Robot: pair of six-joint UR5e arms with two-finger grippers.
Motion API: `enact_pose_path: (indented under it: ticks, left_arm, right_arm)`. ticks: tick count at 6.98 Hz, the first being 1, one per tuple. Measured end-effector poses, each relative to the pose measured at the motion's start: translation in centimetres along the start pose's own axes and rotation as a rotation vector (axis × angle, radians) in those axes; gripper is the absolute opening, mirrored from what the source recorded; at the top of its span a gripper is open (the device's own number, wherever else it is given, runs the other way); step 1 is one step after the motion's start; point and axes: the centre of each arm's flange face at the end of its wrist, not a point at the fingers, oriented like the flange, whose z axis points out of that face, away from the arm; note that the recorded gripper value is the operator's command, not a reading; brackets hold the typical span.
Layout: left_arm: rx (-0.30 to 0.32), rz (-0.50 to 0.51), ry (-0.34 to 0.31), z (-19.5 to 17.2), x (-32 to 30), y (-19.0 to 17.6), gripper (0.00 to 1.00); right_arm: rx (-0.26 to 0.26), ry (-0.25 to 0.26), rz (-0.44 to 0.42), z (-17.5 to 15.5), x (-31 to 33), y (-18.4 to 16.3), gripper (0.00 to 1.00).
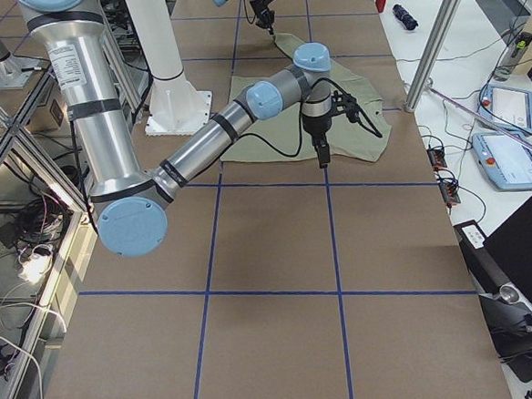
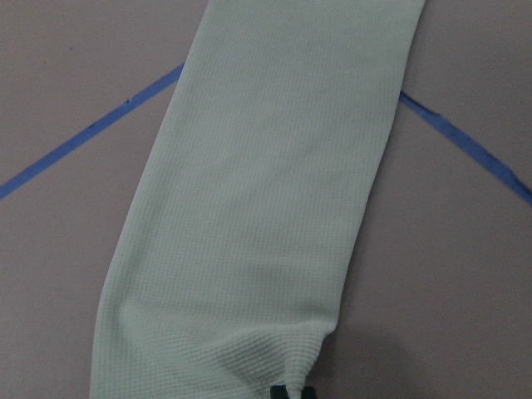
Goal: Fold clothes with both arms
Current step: 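Grasp the other sleeve cuff with the left gripper and lift it, then carry the sleeve across the chest toward the opposite shoulder with left gripper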
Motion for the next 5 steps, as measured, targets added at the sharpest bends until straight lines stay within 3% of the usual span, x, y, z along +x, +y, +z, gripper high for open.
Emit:
enact_pose_path:
  ticks: [2,5]
  left_arm:
    - [0.101,-0.013,0.005,1.7,1.8,-8.5,0.00]
    - [0.125,-0.184,0.000,7.1,9.2,-27.4,0.00]
  right_arm:
    - [-0.018,-0.012,0.010,0.0,2.3,0.8,1.00]
    - [-0.020,-0.008,0.018,-0.2,4.4,1.3,1.00]
